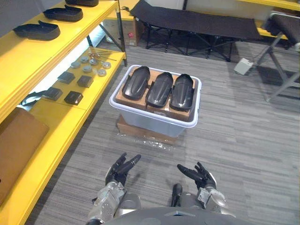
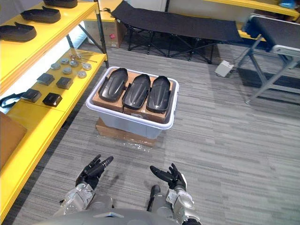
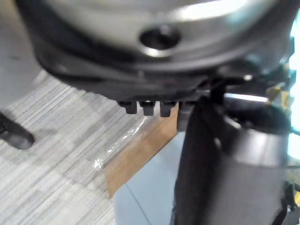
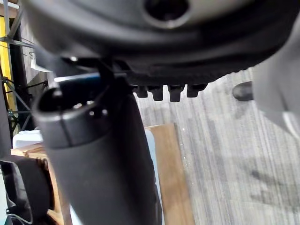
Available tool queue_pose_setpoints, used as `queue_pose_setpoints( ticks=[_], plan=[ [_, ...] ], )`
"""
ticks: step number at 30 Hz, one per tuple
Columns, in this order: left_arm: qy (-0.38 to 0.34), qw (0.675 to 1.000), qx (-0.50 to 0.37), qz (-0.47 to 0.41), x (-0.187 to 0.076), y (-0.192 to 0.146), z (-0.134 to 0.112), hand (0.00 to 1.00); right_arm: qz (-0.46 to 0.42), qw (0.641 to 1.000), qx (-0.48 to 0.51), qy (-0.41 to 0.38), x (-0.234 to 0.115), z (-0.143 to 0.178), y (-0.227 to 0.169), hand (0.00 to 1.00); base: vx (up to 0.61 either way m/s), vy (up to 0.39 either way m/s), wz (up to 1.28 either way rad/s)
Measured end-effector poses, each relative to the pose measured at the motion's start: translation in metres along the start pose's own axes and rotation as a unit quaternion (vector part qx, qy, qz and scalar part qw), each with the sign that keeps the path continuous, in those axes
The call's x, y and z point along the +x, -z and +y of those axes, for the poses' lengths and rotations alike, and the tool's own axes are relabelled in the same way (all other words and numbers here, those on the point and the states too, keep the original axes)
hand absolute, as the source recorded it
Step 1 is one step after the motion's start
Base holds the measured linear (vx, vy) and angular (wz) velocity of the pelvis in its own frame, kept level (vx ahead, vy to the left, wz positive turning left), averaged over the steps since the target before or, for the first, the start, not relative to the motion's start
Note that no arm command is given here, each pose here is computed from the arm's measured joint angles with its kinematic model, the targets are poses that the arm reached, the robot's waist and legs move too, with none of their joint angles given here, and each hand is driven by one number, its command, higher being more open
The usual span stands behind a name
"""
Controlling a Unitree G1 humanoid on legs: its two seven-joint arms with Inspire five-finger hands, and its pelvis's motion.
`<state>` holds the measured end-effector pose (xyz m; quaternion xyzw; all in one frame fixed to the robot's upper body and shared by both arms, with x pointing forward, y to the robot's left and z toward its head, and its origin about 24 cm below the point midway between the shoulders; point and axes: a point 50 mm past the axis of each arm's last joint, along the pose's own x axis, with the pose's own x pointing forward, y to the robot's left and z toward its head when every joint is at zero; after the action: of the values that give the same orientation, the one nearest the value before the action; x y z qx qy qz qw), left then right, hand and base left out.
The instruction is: Walk over and take three plastic housings, then place them on the shelf
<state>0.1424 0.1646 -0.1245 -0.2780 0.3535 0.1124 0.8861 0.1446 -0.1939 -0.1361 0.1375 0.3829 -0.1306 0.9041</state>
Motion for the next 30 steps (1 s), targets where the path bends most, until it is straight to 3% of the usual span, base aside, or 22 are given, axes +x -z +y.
queue_pose_setpoints(
  ticks=[5,9,13,19,24,30],
  plan=[
    [0.017,1.000,0.016,0.008,0.004,0.002,-0.009,1.00,-0.058,0.997,-0.001,0.051,-0.002,-0.020,-0.025,1.00,0.21,-0.156,0.54],
    [0.021,0.998,0.048,0.018,0.004,0.007,-0.014,1.00,-0.127,0.988,-0.004,0.084,-0.010,-0.026,-0.048,1.00,0.10,0.174,0.00],
    [0.016,0.995,0.100,0.016,0.003,-0.002,-0.004,1.00,-0.157,0.984,0.020,0.084,-0.022,-0.005,-0.047,1.00,0.18,0.214,-0.14],
    [0.010,0.993,0.115,0.007,-0.002,-0.009,0.006,1.00,-0.246,0.967,0.027,0.061,-0.042,0.005,-0.083,1.00,0.13,0.101,-0.13],
    [-0.007,0.993,0.115,0.011,-0.008,-0.007,0.019,1.00,-0.326,0.941,0.035,0.085,-0.055,-0.014,-0.127,1.00,0.01,-0.023,-0.17],
    [0.008,0.991,0.127,0.041,-0.012,0.005,0.022,1.00,-0.325,0.937,-0.001,0.124,-0.043,-0.042,-0.161,1.00,-0.09,-0.012,-0.15]
  ],
)
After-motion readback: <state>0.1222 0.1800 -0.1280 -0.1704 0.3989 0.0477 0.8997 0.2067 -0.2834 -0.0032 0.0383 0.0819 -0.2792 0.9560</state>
